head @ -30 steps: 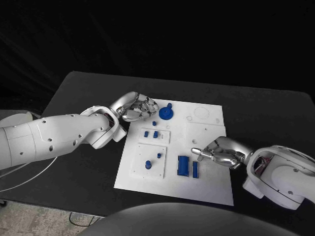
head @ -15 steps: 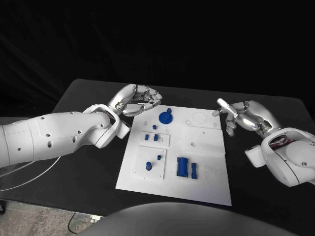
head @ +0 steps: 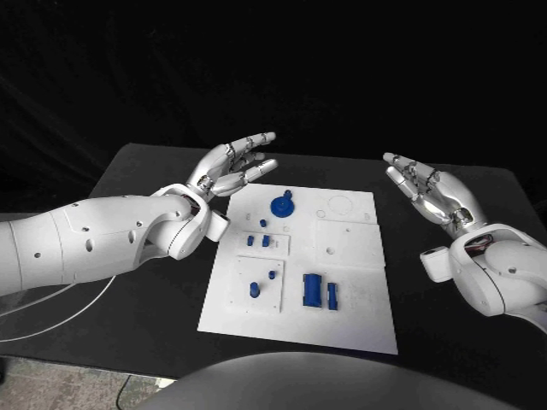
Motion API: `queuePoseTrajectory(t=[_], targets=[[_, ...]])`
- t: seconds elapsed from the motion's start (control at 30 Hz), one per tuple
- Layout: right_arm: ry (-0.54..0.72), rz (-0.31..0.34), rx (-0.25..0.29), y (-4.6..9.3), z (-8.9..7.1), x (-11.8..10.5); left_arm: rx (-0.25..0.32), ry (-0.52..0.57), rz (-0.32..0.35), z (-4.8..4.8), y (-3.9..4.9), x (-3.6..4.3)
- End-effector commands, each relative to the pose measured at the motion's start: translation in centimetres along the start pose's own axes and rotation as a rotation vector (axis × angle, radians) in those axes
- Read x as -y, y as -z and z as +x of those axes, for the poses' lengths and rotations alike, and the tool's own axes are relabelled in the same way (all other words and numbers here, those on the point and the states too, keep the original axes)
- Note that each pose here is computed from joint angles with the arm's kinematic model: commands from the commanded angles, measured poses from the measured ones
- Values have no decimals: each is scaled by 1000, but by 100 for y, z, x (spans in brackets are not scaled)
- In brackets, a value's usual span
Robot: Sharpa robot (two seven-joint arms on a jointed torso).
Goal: Assemble the parts on the task board
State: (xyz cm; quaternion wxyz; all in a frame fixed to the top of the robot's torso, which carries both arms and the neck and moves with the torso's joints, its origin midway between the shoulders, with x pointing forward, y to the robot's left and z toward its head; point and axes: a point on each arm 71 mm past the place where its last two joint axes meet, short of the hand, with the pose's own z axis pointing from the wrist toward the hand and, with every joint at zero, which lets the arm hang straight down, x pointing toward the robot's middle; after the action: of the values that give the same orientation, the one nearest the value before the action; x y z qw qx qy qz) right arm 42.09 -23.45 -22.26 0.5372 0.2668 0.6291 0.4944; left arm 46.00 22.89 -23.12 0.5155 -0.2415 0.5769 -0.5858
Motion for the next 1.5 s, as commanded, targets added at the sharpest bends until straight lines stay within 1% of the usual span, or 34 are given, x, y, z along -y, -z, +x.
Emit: queuePoseTrajectory(t=[0.03, 0.13, 0.27, 0.33, 0.37, 0.4, 0.5, 0.57, 0.73, 0.83, 0.87, 0.9, 0.97, 1.07, 1.13, 1.23, 1.5], targets=[[-86, -67, -55, 1, 37, 9, -45, 134, 10, 69, 9, -30], [-95, -69, -62, -2, 42, 58, -65, 161, -14, 122, 24, -94], [-97, -72, -58, 0, 39, 113, -76, 180, -33, 171, 47, -155], [-96, -73, -55, 2, 37, 128, -75, 183, -37, 179, 57, -172], [-60, -26, -30, -2, 22, 143, -48, 118, -50, 147, 52, -172], [-62, -26, -28, -6, 23, 141, -45, 119, -51, 148, 49, -169], [-74, -23, -16, -26, 28, 133, -27, 123, -56, 153, 36, -157], [-90, -19, 0, -53, 36, 123, -2, 130, -63, 160, 18, -140], [-163, 2, 72, -170, 72, 77, 107, 162, -104, 190, -56, -67], [-222, 25, 130, -260, 106, 42, 193, 192, -145, 216, -105, -9], [-255, 39, 161, -307, 127, 24, 235, 208, -168, 230, -126, 19], [-276, 49, 180, -337, 141, 12, 259, 218, -183, 238, -137, 35], [-315, 68, 215, -389, 168, -8, 302, 237, -211, 254, -155, 65], [-361, 94, 256, -449, 204, -31, 351, 259, -246, 273, -173, 99], [-389, 112, 280, -485, 228, -45, 377, 272, -267, 285, -181, 118], [-411, 126, 299, -512, 248, -56, 393, 280, -281, 292, -186, 130], [-421, 133, 307, -524, 257, -61, 396, 281, -283, 293, -186, 131]])
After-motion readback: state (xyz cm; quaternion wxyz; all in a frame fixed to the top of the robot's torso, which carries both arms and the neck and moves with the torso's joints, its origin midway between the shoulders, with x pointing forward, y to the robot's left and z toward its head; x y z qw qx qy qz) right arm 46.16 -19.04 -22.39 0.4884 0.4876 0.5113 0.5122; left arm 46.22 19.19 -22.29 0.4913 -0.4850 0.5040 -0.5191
